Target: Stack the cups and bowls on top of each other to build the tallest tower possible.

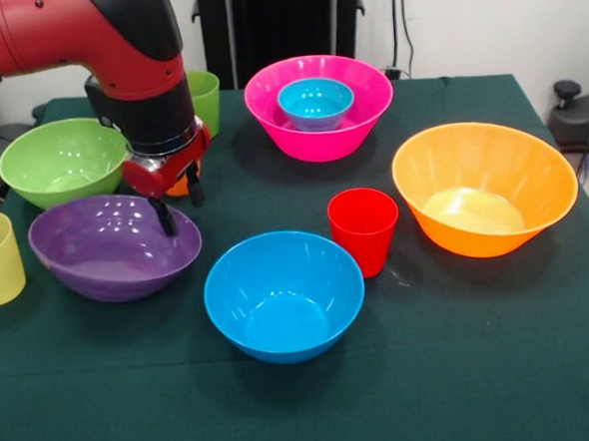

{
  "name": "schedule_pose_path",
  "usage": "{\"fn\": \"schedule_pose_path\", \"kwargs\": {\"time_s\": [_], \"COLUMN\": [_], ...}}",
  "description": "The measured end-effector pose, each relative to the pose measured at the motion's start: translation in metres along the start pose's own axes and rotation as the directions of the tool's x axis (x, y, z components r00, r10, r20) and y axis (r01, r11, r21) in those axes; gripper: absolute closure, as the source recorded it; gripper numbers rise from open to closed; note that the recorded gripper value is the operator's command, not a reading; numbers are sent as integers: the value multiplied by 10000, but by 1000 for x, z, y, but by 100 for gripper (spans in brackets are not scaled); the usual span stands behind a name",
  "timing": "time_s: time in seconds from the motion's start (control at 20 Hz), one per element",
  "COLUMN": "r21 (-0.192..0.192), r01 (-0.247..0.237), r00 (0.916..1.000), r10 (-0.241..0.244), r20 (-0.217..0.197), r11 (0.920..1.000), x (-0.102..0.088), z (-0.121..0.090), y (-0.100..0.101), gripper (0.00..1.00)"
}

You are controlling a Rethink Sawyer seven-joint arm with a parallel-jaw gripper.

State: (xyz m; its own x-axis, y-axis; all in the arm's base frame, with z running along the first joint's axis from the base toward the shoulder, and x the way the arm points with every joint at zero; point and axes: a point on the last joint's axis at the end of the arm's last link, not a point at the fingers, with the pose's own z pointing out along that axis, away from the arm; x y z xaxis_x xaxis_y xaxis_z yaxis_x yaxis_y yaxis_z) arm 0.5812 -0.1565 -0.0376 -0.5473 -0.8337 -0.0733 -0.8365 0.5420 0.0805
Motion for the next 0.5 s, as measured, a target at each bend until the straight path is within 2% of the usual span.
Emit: {"fn": "schedule_pose_path", "kwargs": {"time_s": [0.25,0.5], "r21": [-126,5], "r01": [-56,26], "r00": [9998,9996], "r10": [58,-26], "r20": [172,272], "r11": [9999,10000], "x": [-4,-5], "z": [10,20], "y": [3,3], "gripper": [0,0]}}
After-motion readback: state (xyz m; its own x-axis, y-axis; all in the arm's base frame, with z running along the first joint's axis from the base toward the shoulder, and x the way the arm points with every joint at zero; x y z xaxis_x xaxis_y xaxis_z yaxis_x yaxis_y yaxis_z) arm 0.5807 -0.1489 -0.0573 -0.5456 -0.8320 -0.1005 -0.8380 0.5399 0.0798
